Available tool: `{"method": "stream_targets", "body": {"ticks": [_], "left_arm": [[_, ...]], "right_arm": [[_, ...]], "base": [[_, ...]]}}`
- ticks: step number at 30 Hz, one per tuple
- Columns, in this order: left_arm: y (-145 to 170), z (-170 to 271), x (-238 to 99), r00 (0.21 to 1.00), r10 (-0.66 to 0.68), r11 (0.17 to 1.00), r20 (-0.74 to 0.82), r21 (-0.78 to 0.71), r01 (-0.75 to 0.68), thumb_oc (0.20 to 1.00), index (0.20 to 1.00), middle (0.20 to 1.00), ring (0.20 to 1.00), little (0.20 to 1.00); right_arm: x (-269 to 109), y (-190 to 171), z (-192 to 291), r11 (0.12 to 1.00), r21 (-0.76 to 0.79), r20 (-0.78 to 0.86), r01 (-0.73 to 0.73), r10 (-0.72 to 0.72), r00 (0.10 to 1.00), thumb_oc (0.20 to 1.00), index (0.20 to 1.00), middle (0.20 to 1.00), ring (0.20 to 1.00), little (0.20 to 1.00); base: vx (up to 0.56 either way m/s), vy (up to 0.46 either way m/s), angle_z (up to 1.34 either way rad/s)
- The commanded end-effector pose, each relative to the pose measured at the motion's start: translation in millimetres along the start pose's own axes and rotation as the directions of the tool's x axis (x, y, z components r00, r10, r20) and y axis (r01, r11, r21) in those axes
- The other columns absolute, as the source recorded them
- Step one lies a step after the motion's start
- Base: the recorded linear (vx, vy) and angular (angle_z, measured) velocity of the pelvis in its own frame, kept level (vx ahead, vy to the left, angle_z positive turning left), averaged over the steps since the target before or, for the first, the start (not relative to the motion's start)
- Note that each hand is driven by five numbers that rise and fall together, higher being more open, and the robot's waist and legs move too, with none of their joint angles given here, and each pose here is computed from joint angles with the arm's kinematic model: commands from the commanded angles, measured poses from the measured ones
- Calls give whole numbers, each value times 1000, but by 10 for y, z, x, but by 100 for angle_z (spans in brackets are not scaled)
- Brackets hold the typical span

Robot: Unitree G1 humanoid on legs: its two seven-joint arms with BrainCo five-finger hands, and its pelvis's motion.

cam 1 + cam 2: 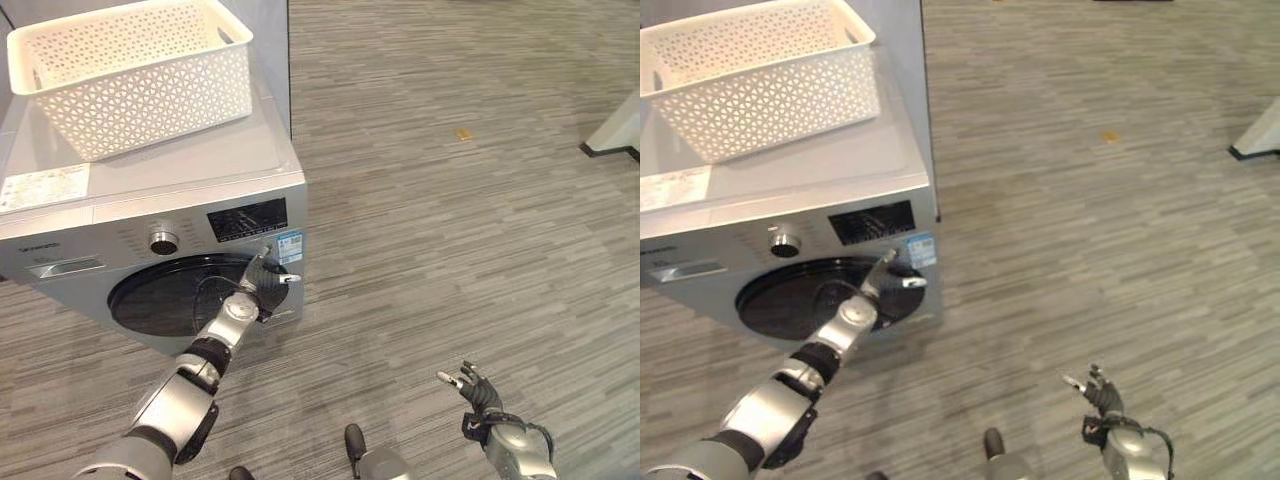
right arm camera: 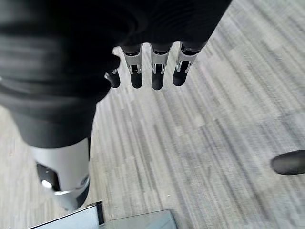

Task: Grab the laundry basket,head to the washer,open it,put in the laundry and shut it.

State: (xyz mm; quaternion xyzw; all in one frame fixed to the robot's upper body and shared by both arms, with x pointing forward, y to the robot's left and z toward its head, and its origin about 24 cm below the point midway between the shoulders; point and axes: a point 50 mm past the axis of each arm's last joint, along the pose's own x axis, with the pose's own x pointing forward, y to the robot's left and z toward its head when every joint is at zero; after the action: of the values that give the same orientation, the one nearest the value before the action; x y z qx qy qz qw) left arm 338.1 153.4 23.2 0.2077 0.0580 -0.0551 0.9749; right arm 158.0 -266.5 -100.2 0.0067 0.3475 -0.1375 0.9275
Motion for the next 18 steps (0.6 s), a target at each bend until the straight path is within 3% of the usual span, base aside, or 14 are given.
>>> {"method": "stream_targets", "body": {"ticks": [1,3,4,5,6,8,15,16,17,18], "left_arm": [[40,-171,-192,999,15,991,34,-133,-10,1000,1000,1000,1000,1000],[30,-309,-310,1000,5,981,5,-193,-4,1000,1000,1000,1000,1000],[32,-670,-580,994,-15,931,-107,-363,-26,1000,1000,1000,1000,1000],[42,-824,-712,988,-8,901,-156,-429,-61,1000,1000,1000,1000,1000],[43,-825,-713,988,-8,901,-157,-429,-61,1000,1000,1000,1000,1000],[61,-1195,-1081,957,23,836,-289,-519,-177,1000,1000,1000,1000,1000],[116,-1657,-1578,866,67,857,-496,-416,-304,1000,1000,1000,1000,1000],[77,-1860,-1793,791,71,836,-607,-397,-380,1000,1000,1000,1000,1000],[77,-1861,-1794,791,71,836,-607,-397,-380,1000,1000,1000,1000,1000],[32,-1974,-1924,736,66,828,-674,-374,-417,1000,1000,1000,1000,1000]], "right_arm": [[58,-103,84,998,41,48,57,-59,997,1000,1000,1000,1000,1000],[50,-111,24,996,57,27,68,-69,997,1000,1000,1000,1000,1000],[24,-136,-119,994,67,-32,86,-84,996,1000,1000,1000,1000,1000],[6,-143,-202,992,77,-64,97,-92,994,1000,1000,1000,1000,1000],[6,-143,-203,992,77,-64,96,-92,994,1000,1000,1000,1000,1000],[-54,-186,-453,979,138,-170,149,-124,978,1000,1000,1000,1000,1000],[-190,-154,-799,954,213,-305,212,-141,942,1000,1000,1000,1000,1000],[-239,-111,-914,956,201,-356,213,-131,925,1000,1000,1000,1000,1000],[-239,-111,-914,956,201,-356,213,-131,925,1000,1000,1000,1000,1000],[-265,-79,-975,959,193,-387,209,-121,914,1000,1000,1000,1000,1000]], "base": [[20,30,7],[18,17,3],[42,29,8],[42,29,10],[29,18,10],[21,16,19],[-14,3,18],[-15,6,18],[-12,13,18],[7,10,16]]}}
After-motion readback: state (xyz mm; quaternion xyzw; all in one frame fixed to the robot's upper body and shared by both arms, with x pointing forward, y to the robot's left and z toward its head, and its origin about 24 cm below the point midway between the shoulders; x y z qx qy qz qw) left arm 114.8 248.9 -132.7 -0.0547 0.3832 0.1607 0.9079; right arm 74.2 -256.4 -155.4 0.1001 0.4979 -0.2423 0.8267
